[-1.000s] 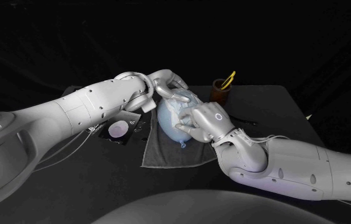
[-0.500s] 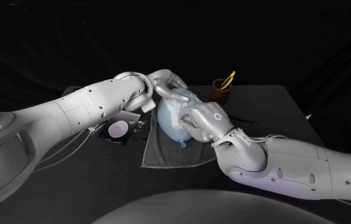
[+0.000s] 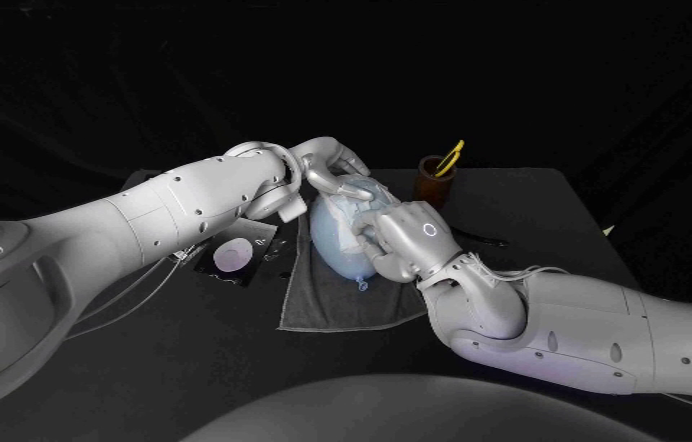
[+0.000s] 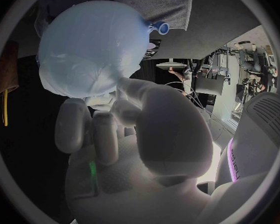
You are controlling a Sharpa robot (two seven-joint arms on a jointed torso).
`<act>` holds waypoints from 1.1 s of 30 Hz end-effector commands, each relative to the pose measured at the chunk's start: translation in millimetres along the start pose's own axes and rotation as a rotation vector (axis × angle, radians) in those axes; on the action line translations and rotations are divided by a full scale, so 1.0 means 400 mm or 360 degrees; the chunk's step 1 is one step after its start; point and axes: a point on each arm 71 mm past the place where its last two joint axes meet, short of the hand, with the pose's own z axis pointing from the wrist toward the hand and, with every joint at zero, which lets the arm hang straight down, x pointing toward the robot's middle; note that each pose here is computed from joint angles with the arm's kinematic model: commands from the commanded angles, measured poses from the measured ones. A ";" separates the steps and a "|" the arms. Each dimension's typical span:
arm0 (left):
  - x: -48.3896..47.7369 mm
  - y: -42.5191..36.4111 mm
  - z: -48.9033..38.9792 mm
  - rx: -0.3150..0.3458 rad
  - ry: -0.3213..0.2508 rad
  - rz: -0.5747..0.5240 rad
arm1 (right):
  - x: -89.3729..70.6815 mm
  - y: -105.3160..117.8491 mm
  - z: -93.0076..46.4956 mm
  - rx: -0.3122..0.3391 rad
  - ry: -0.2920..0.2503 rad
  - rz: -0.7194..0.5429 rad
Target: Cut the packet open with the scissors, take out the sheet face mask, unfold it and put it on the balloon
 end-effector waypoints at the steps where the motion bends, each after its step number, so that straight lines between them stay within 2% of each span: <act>1: 0.004 -0.002 0.001 -0.0002 0.0025 -0.0011 | -0.007 0.007 0.000 -0.0021 -0.0046 0.0013; 16: 0.008 -0.006 0.004 0.0000 0.0034 -0.0012 | -0.027 0.053 0.003 -0.0094 -0.0143 0.0144; 25: 0.011 -0.009 0.008 0.0002 0.0041 -0.0012 | -0.011 0.078 0.021 -0.0109 -0.0108 0.0182; 33: 0.014 -0.012 0.011 0.0004 0.0047 -0.0013 | 0.017 0.098 0.044 -0.0108 -0.0029 0.0183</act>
